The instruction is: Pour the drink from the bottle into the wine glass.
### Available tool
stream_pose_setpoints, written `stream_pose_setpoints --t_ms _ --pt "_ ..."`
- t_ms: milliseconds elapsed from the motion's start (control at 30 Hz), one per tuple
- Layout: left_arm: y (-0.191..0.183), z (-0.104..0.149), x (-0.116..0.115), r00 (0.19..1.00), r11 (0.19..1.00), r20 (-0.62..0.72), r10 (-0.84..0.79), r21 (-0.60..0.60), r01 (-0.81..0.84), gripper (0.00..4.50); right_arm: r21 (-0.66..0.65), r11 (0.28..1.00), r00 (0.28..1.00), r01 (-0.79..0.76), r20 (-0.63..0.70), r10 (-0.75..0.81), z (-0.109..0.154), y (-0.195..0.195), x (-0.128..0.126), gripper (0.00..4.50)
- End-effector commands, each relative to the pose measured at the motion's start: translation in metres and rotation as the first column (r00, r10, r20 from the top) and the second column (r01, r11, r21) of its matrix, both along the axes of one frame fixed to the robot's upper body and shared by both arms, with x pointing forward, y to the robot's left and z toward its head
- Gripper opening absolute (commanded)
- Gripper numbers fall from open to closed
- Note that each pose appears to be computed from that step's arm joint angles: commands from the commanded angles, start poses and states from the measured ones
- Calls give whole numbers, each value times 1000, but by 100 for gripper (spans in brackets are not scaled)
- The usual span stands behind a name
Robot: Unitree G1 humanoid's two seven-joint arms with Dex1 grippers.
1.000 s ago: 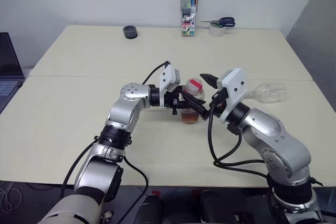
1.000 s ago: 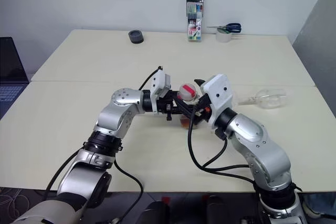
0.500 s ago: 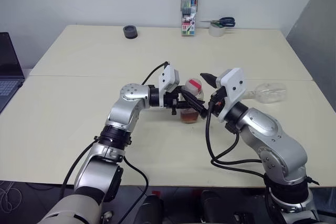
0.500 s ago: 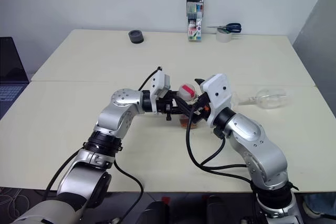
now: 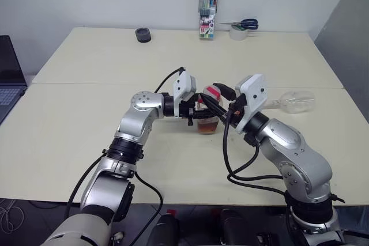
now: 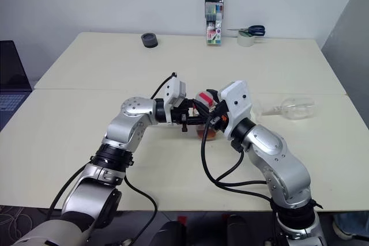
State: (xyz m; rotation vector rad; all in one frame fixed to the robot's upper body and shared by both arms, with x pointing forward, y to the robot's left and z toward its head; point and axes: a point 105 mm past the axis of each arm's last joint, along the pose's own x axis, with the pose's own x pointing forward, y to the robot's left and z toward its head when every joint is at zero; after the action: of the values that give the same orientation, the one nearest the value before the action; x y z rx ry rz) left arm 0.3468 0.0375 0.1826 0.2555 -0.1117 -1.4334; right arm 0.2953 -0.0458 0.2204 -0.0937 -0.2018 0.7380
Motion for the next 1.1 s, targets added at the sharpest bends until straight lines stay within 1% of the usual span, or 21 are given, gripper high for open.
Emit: stream_pose_setpoints --t_ms 33,133,200,300,367,433,533,567,633,667,733,800,833,967,1100 --pt "-1 15 -3 998 1000 59 -20 -15 21 180 -6 998 995 -66 69 67 14 4 -7 186" --pt "-2 15 -4 998 999 56 -32 -13 33 180 -124 970 974 -209 60 218 13 -4 -5 186" --pt "-3 15 -5 998 999 57 -42 -10 43 179 -167 947 958 -273 38 283 16 -12 -1 186" --pt "-4 16 -6 997 999 61 -52 -7 53 179 -170 922 937 -348 -32 348 24 -24 12 186" --pt "-5 17 -6 997 999 63 -46 -15 47 179 -186 901 920 -392 -82 383 21 -27 13 186" --pt "-4 17 -5 997 999 63 -38 -20 39 179 -208 909 933 -361 -70 354 18 -29 16 186" --pt "-3 16 -5 998 999 56 -26 -23 27 179 -199 930 950 -310 -28 310 20 -31 14 297" --pt "-2 16 -4 998 999 55 -21 -24 23 179 -198 934 954 -297 -16 300 21 -31 11 323" --pt "-2 17 -3 998 1000 54 -15 -26 17 179 -201 938 958 -281 -1 287 22 -31 6 404" --pt "-1 17 -2 999 1000 53 -11 -29 12 179 -202 940 959 -277 4 283 22 -30 1 431" --pt "-1 19 0 999 999 52 1 -35 1 179 -191 958 974 -214 31 224 18 -26 -9 431" --pt "-1 20 3 999 999 49 11 -41 -9 179 -146 984 991 -102 69 113 17 -25 -9 431" --pt "-1 20 4 999 999 49 12 -41 -10 179 -131 989 993 -74 81 85 16 -23 -9 431" --pt "-1 21 4 999 999 50 8 -39 -6 179 -72 997 994 -3 113 11 18 -14 -10 431" --pt "-2 21 5 999 1000 51 -5 -28 7 179 -12 996 987 84 141 -82 23 -12 -2 431"
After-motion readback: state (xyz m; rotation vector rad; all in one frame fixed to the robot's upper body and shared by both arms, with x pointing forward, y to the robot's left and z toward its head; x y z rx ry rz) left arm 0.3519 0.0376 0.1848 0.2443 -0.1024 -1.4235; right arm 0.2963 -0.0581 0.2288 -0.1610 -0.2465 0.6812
